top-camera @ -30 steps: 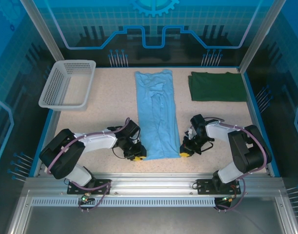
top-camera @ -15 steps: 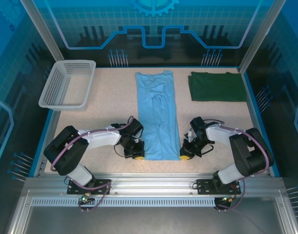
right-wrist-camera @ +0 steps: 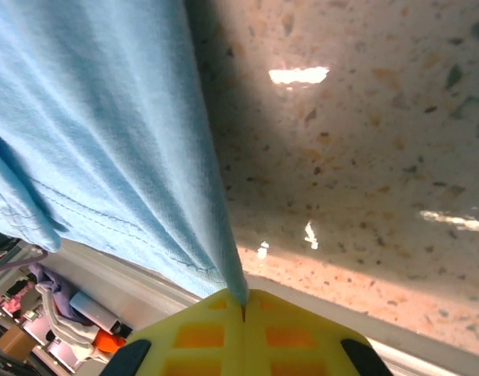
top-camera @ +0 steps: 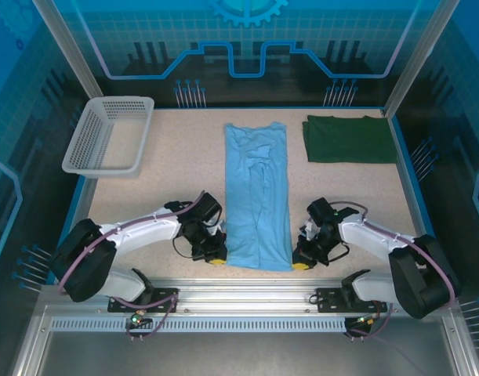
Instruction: Fold and stack the t-shirts
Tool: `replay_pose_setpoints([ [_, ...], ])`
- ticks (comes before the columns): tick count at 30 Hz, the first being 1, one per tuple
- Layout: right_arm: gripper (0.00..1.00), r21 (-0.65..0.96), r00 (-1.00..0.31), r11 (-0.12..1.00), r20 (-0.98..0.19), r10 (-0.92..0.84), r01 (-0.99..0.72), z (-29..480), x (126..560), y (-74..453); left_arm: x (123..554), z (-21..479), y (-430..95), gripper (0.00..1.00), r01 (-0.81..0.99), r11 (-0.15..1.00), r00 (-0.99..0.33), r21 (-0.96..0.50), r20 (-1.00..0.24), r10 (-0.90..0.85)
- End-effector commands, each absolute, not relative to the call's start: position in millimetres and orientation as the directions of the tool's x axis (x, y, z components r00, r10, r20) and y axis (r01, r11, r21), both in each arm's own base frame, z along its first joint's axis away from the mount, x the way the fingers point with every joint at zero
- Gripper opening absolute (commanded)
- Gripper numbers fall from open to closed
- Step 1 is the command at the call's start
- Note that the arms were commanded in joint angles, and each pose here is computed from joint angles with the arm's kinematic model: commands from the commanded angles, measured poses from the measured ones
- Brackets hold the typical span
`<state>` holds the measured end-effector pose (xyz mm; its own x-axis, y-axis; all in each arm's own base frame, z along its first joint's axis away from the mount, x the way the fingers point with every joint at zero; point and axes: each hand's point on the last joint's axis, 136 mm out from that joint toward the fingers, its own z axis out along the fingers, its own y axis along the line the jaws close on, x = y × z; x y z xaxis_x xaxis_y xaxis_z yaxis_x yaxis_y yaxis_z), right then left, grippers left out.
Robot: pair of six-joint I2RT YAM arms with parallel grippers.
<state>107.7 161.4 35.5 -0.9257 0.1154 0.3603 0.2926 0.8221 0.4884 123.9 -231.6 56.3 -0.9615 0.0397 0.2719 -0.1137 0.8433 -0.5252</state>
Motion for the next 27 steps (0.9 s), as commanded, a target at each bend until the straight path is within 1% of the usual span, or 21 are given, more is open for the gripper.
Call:
replay_pose_setpoints([
  [1,0.0,0.496,-0.93,0.813,0.339,0.142,0.305,61,123,168,126,81,-239,0.0,-0.103,0.823,-0.958,-0.558,0.279,0.069],
  [5,0.0,0.518,-0.942,0.795,0.266,0.203,0.317,94,167,169,159,103,-243,0.0,-0.138,0.79,-0.968,-0.597,0.249,0.018],
  [7,0.0,0.529,-0.935,0.772,0.244,0.259,0.352,106,192,166,186,115,-240,0.0,-0.151,0.781,-0.977,-0.606,0.212,-0.024],
  [8,0.0,0.548,-0.935,0.758,0.211,0.285,0.354,116,210,166,198,118,-239,0.0,-0.155,0.779,-0.98,-0.608,0.194,-0.044],
  [10,0.0,0.533,-0.927,0.761,0.161,0.337,0.37,121,238,159,230,124,-236,0.0,-0.158,0.781,-0.986,-0.605,0.14,-0.091],
  [12,0.0,0.516,-0.912,0.758,0.137,0.386,0.398,119,261,151,259,124,-233,0.0,-0.176,0.793,-0.984,-0.584,0.113,-0.135],
  [16,0.0,0.504,-0.888,0.74,0.145,0.437,0.446,111,307,145,314,123,-225,0.0,-0.212,0.789,-0.975,-0.576,0.075,-0.208],
  [19,0.0,0.483,-0.897,0.762,0.138,0.421,0.432,102,345,146,351,116,-223,0.0,-0.196,0.808,-0.979,-0.556,0.058,-0.197],
  [21,0.0,0.466,-0.894,0.768,0.145,0.423,0.439,94,366,145,370,110,-219,0.0,-0.208,0.818,-0.976,-0.537,0.065,-0.206],
  [23,0.0,0.472,-0.883,0.751,0.163,0.44,0.461,86,384,147,386,103,-213,0.0,-0.23,0.82,-0.971,-0.524,0.072,-0.226],
  [27,0.0,0.476,-0.872,0.735,0.183,0.453,0.482,74,417,153,410,89,-207,0.0,-0.256,0.826,-0.965,-0.503,0.087,-0.246],
])
